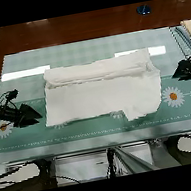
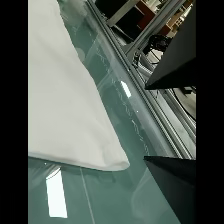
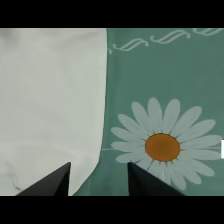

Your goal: Fold the shirts.

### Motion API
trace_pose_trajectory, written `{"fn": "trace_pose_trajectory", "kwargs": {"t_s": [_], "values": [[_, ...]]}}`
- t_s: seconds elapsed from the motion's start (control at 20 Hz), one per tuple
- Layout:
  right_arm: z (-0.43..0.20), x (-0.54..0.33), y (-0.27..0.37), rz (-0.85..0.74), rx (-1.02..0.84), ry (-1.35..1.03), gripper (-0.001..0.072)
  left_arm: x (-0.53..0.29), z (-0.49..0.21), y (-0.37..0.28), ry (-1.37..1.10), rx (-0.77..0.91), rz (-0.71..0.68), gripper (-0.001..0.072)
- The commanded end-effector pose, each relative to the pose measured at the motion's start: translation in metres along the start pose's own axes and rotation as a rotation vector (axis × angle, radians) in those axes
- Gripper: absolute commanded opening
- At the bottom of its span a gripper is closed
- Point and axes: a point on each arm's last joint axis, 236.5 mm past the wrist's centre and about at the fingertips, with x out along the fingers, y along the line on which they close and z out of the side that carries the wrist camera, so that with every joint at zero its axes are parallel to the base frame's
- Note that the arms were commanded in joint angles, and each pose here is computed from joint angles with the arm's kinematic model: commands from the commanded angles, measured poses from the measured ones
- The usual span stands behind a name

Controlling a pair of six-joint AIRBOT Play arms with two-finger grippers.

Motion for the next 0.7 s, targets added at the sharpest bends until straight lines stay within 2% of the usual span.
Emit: {"fn": "trace_pose_trajectory", "kwargs": {"t_s": [0.0, 0.2, 0.45, 0.65], "values": [[-0.002, -0.005, 0.002, 0.026, 0.015, -0.05, 0.0446, 0.006, -0.006, 0.015, 0.01, -0.042, 0.048, 0.0511], [-0.003, -0.007, 0.003, 0.027, 0.013, -0.053, 0.0446, 0.013, -0.008, 0.027, 0.038, -0.095, 0.143, 0.0511], [-0.003, -0.007, 0.004, 0.028, 0.013, -0.051, 0.0445, 0.028, 0.007, 0.02, 0.01, -0.075, 0.206, 0.0511], [-0.003, -0.007, 0.004, 0.03, 0.013, -0.051, 0.0439, 0.054, 0.003, 0.01, 0.088, -0.079, 0.242, 0.0511]]}}
